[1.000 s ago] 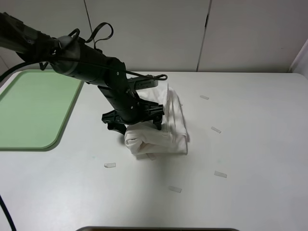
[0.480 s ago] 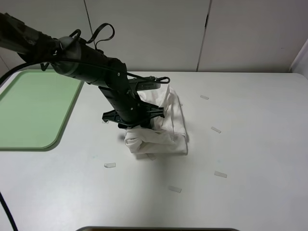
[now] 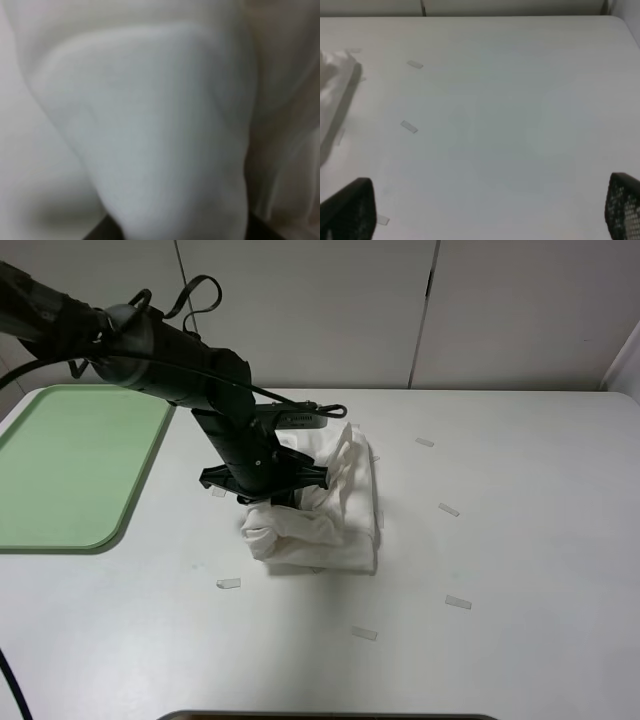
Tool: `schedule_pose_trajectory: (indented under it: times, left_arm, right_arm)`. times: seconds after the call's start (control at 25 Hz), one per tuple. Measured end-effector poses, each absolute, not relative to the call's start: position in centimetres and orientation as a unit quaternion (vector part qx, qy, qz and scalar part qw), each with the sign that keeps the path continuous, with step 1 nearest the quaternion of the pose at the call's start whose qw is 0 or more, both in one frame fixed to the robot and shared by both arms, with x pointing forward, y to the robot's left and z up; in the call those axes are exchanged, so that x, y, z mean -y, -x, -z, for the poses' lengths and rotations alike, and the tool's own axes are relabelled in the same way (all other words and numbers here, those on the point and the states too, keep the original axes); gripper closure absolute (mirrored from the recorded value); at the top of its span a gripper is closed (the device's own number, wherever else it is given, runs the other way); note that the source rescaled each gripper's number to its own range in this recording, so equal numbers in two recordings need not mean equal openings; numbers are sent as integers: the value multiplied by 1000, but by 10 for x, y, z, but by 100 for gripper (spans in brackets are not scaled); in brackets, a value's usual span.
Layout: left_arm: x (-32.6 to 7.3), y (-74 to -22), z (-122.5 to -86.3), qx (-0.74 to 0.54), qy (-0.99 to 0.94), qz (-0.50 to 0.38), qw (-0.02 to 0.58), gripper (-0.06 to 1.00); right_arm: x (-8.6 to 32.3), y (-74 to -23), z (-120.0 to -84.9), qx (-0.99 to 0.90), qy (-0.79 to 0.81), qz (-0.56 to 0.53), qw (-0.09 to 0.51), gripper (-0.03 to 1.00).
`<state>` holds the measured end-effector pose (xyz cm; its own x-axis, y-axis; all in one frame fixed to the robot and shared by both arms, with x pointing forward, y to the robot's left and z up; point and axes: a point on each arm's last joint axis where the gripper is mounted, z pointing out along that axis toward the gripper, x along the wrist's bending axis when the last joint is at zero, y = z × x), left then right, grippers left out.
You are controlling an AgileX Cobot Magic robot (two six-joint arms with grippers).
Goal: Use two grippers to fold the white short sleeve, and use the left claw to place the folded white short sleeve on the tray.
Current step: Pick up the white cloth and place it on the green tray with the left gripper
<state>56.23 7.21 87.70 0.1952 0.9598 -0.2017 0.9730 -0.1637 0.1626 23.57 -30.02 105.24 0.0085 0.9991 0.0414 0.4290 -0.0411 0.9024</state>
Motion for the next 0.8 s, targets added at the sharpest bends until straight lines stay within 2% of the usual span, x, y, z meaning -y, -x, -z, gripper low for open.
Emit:
schedule_pose_trajectory:
  times: [0.56, 0.8]
  left_arm:
    - [-160, -581, -930, -622, -781, -21, 46, 73]
    - [-202, -590, -935, -637, -770, -27, 23, 73]
  right_arm:
    - [300, -236, -1052, -587, -608, -388, 367, -3]
    - [300, -236, -1052, -587, -608, -388, 367, -3]
